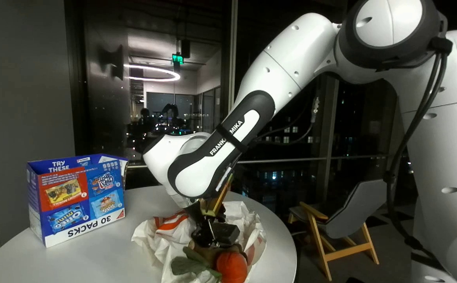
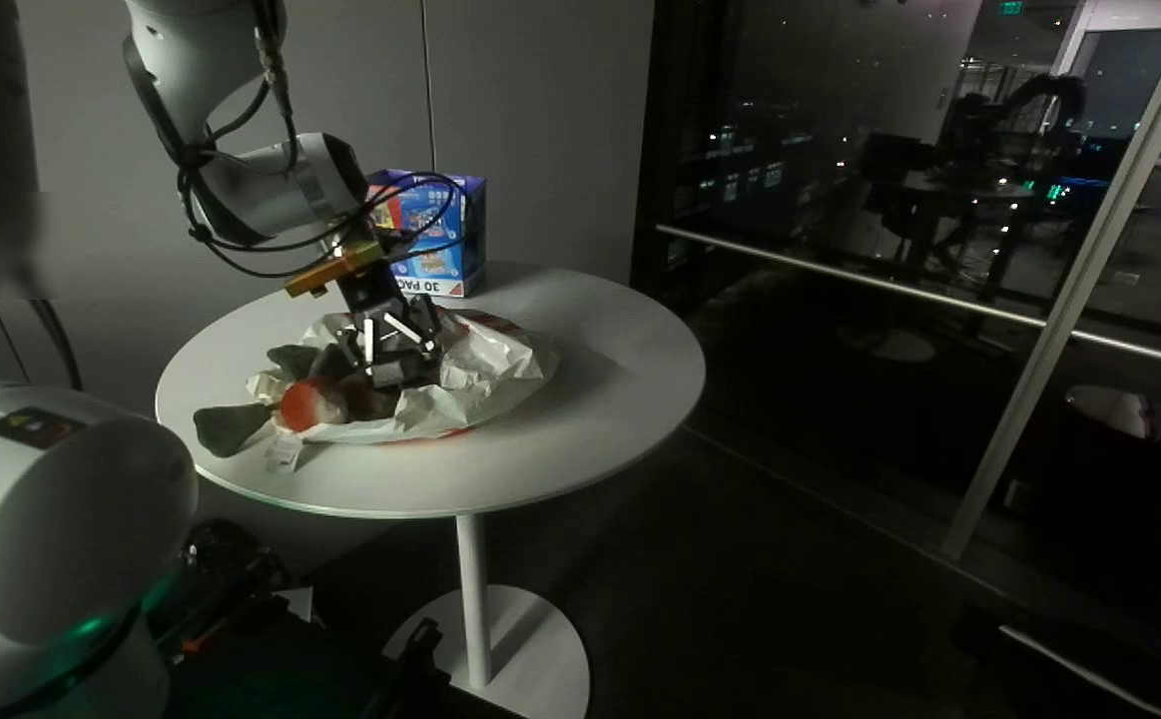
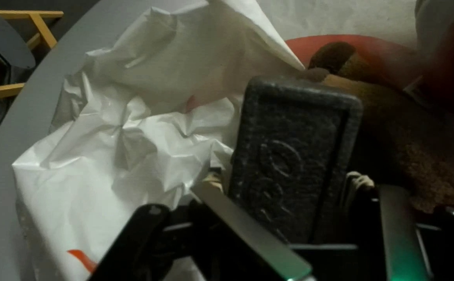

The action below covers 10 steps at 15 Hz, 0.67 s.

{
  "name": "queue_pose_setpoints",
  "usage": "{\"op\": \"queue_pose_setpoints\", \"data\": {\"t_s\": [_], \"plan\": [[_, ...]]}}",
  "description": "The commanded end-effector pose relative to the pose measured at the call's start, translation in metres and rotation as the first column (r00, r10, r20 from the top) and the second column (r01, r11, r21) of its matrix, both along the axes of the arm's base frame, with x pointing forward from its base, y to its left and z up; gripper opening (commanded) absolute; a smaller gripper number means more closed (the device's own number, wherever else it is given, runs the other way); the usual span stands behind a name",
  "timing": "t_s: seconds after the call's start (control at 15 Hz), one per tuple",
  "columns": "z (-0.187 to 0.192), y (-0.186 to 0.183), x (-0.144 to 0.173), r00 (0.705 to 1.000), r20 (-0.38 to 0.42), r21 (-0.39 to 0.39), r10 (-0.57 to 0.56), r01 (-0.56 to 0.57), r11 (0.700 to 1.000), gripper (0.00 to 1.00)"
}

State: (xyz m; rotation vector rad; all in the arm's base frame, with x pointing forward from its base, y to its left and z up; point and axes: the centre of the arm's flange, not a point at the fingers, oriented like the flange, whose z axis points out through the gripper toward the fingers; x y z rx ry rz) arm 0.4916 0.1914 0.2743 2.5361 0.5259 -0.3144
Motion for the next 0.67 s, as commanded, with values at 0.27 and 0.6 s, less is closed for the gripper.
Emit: {"op": "queue_pose_setpoints", "data": {"t_s": [0.27, 0.6], "plan": [[0.03, 0.037, -0.02, 0.995, -0.034, 0.005, 0.092, -0.092, 0.996, 1.0], [0.057, 0.053, -0.034, 0.99, -0.071, -0.008, 0.125, -0.126, 0.992, 1.0]]}}
